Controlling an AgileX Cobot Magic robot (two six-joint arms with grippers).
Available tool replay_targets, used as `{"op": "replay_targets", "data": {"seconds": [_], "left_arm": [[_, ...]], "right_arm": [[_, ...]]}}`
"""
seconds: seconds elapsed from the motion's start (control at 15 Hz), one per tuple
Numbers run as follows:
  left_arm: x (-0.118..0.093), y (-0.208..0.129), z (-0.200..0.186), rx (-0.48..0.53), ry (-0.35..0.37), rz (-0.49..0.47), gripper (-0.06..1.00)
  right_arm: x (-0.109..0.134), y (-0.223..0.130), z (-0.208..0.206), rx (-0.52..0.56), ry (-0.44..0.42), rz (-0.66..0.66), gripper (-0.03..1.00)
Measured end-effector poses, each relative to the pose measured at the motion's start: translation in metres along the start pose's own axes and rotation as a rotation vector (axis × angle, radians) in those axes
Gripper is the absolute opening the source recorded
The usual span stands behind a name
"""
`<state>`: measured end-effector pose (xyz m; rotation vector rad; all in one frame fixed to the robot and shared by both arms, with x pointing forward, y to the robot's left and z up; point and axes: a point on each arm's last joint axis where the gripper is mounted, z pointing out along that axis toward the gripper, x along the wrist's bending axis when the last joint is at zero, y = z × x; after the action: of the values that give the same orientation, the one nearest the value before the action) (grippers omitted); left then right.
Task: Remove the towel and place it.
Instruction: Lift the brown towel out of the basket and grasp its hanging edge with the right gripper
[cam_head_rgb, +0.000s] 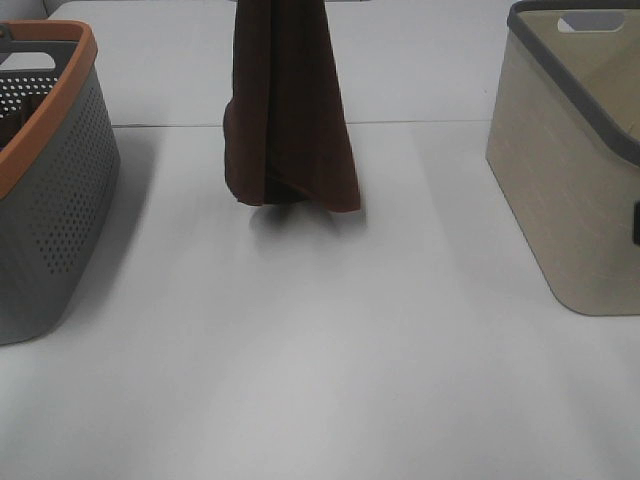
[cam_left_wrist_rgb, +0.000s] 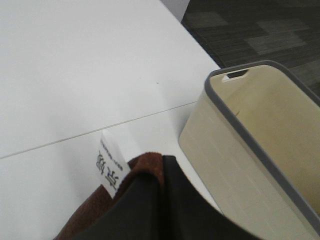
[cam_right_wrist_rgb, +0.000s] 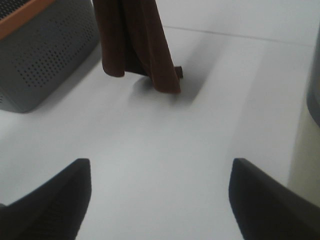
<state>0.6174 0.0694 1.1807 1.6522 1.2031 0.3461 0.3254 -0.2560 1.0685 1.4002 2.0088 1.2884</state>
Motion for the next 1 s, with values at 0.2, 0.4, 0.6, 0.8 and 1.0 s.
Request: {"op": "replay_targets", "data": {"seconds": [0.2,0.4,0.6,0.8,1.0], "left_arm": [[-0.013,-0.014,0.014,0.042,0.044,-0.032,0.0],[-0.03,-0.022,0.017,0.059,0.013,-0.021,0.0],[-0.036,-0.024,0.017,0.068,0.001,-0.018,0.0],[-0.037,-0.025,0.017,0.081,-0.002,-0.027,0.0],[-0.04,-0.027,0.017,0.094,-0.024,-0.055,0.0]], "right_arm": [[-0.006,0.02,0.028,-0.063,0.12,-0.037,0.73],[-0.012,0.029,0.05,-0.099,0.192,-0.058,0.7],[-0.019,0.04,0.073,-0.092,0.218,-0.057,0.69],[0.002,0.06,0.095,-0.029,0.24,-0.212,0.68],[0.028,0.069,0.127,0.013,0.173,-0.377,0.66]]}}
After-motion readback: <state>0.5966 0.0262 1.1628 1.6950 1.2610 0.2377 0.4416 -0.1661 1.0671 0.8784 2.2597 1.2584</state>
